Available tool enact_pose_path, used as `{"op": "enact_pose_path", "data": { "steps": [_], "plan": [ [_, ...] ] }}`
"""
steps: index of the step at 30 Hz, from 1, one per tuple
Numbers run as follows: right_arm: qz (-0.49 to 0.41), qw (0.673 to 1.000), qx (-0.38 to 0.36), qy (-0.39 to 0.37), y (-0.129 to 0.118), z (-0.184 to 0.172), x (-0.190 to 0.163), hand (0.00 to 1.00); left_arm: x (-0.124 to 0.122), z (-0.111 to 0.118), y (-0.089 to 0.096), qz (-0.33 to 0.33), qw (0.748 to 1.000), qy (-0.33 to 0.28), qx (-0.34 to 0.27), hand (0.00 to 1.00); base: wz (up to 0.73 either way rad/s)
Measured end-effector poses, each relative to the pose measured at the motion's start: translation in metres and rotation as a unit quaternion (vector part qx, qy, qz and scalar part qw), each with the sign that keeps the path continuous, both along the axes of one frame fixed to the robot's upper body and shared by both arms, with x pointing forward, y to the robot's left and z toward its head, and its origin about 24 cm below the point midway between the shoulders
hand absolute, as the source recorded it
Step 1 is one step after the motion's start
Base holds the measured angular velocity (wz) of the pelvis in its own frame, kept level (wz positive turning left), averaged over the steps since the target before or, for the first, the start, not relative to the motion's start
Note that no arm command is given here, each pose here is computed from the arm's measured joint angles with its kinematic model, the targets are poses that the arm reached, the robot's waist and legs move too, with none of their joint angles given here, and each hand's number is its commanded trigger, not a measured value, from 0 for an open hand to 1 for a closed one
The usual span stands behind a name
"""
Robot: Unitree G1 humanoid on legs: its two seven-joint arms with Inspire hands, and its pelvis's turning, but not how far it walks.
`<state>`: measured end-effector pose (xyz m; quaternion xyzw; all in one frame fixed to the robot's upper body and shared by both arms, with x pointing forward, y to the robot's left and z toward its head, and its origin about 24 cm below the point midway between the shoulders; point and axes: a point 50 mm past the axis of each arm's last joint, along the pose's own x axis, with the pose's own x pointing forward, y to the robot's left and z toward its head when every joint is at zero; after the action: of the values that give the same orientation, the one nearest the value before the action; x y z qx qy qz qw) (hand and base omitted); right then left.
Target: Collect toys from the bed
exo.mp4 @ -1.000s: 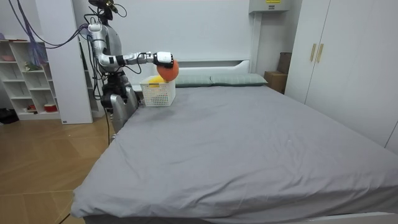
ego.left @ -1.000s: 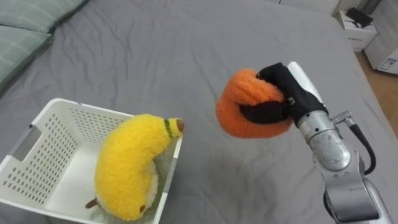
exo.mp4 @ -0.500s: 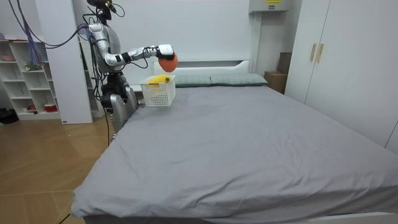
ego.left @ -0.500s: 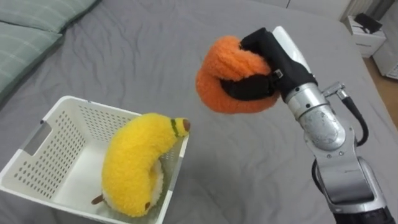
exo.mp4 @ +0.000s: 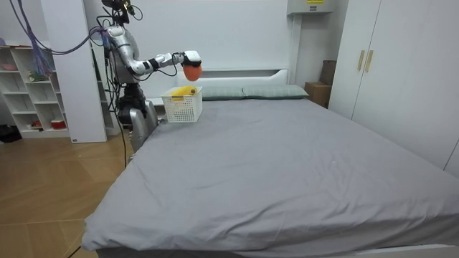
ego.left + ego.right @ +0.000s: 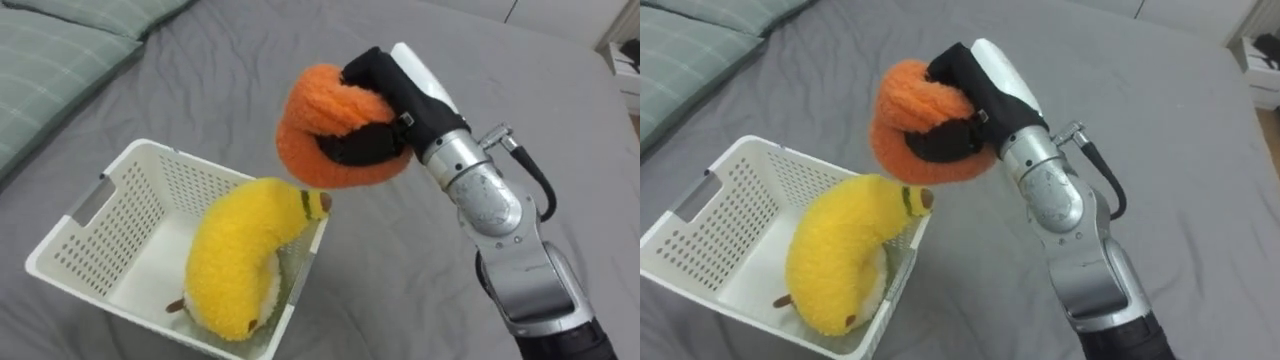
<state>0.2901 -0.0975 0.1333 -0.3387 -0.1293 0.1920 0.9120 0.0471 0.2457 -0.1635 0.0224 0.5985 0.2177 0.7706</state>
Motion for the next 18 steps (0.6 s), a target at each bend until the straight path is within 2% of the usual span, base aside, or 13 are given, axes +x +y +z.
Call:
{"op": "enact_pose_path", "data": {
  "steps": [6, 8, 12, 15, 16, 18],
  "plan": [
    [-0.007, 1.000, -0.006, 0.010, 0.003, -0.003, 0.000, 0.99, 0.016, 0.002, -0.001, -0.005, 1.000, -0.019, -0.002, 0.00, 0.32],
    [-0.002, 1.000, -0.006, 0.012, 0.006, -0.004, -0.001, 0.93, 0.017, 0.003, 0.000, -0.003, 1.000, -0.019, -0.002, 0.00, 0.30],
    [0.004, 1.000, -0.004, 0.023, 0.014, -0.008, 0.004, 0.99, 0.015, 0.003, 0.002, 0.012, 1.000, -0.018, -0.001, 0.00, 0.28],
    [0.005, 0.999, -0.014, 0.038, 0.019, -0.012, 0.009, 0.98, 0.018, 0.004, 0.003, 0.012, 1.000, -0.020, 0.000, 0.00, 0.41],
    [0.006, 0.999, -0.016, 0.041, 0.020, -0.013, 0.009, 0.92, 0.018, 0.004, 0.002, 0.011, 1.000, -0.021, 0.000, 0.00, 0.40],
    [0.009, 0.999, -0.017, 0.044, 0.022, -0.014, 0.009, 0.49, 0.020, 0.005, 0.003, 0.011, 1.000, -0.024, 0.001, 0.00, 0.33]
  ]
}}
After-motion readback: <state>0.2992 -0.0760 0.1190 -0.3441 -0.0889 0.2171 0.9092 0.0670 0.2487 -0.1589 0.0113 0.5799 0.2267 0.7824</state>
